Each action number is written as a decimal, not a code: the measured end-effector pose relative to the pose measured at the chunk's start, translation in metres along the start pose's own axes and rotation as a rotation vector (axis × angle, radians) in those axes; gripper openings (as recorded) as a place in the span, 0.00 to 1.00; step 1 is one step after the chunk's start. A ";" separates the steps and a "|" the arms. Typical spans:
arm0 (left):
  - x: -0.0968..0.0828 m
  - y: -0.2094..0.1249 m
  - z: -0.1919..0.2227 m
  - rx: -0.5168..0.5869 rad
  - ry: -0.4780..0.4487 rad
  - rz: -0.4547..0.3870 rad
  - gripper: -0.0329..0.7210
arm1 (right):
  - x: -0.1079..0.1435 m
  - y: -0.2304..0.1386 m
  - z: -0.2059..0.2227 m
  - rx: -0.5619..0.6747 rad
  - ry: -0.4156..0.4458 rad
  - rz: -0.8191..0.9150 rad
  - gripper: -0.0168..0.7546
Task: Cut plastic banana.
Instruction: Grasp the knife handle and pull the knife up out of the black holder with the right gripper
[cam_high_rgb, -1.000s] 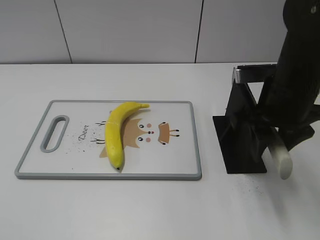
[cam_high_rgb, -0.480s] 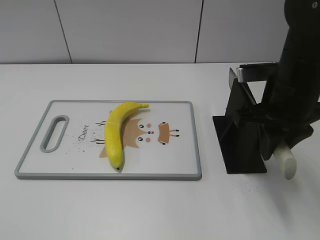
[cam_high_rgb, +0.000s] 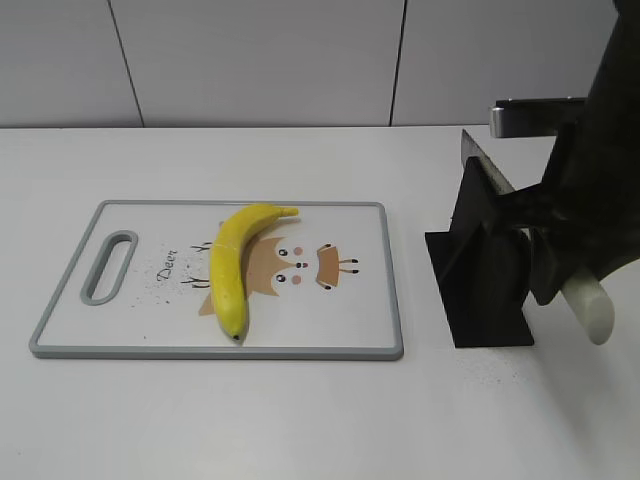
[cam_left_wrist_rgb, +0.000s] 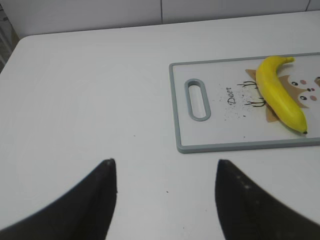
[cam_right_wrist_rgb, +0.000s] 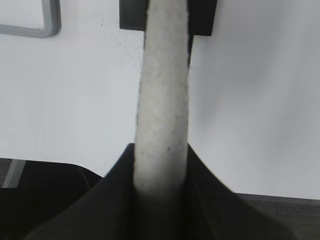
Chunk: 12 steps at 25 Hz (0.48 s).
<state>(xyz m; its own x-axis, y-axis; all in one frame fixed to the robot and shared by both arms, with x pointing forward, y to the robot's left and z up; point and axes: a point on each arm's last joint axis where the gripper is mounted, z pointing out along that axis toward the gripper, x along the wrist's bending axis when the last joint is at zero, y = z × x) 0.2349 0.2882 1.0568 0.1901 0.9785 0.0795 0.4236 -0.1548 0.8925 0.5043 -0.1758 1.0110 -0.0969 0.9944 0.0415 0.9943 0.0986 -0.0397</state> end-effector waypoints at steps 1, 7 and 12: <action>0.000 0.000 0.000 0.000 0.000 0.000 0.83 | 0.000 -0.002 -0.004 -0.011 0.004 -0.001 0.26; 0.000 0.000 0.000 0.000 0.000 0.000 0.83 | -0.004 -0.014 -0.029 -0.097 0.022 -0.018 0.26; 0.000 0.000 0.000 0.000 0.000 0.000 0.82 | -0.007 -0.019 -0.054 -0.195 0.019 -0.046 0.26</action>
<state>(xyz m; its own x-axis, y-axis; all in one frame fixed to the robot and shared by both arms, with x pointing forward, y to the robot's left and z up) 0.2349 0.2882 1.0568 0.1901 0.9785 0.0795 0.4236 -0.1548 0.8925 0.4880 -0.1869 1.0657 -0.1434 0.9880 0.0581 0.9787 0.1328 0.1563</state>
